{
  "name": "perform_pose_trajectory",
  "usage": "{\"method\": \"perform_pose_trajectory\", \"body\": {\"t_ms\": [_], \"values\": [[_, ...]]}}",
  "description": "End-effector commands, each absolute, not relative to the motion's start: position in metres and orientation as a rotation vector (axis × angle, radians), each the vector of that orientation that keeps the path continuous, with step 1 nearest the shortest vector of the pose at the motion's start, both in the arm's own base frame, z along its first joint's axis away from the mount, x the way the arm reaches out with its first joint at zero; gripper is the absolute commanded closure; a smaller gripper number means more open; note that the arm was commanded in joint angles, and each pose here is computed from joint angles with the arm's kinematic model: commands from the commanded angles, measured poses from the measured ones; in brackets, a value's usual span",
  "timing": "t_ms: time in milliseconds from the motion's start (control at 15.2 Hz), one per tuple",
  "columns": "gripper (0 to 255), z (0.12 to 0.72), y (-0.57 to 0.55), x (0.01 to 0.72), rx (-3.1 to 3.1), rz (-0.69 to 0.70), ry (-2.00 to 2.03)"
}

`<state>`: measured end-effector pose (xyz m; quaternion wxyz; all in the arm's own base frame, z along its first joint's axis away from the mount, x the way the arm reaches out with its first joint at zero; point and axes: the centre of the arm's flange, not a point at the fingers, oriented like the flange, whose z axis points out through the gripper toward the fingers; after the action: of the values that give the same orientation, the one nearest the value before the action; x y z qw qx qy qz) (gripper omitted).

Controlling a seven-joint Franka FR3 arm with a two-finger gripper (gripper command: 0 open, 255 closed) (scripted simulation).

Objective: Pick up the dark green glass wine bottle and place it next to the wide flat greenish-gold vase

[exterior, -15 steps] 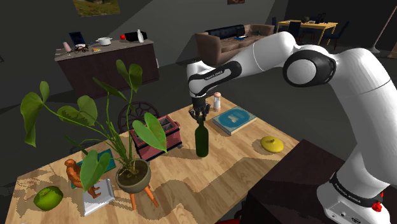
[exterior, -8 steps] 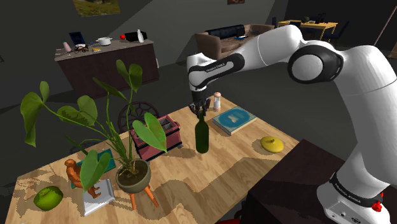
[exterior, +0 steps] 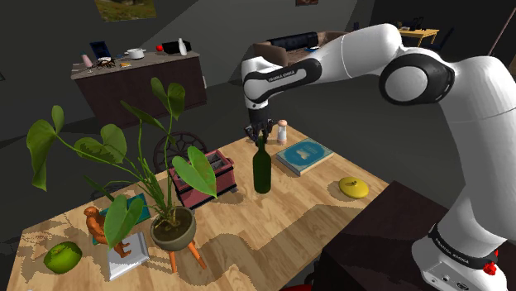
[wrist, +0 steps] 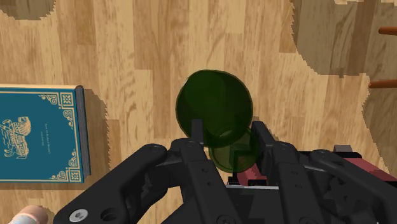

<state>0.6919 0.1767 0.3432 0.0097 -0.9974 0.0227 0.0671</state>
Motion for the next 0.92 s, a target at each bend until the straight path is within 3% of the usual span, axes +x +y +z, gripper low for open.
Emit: {"method": "perform_pose_trajectory", "body": {"t_ms": [0,396,858], "values": [[255,0.354,0.176,0.692,-3.114,0.209,0.071],[255,0.383,0.176,0.692,-3.114,0.209,0.071],[255,0.436,0.131,0.631,-3.114,0.209,0.071]]}}
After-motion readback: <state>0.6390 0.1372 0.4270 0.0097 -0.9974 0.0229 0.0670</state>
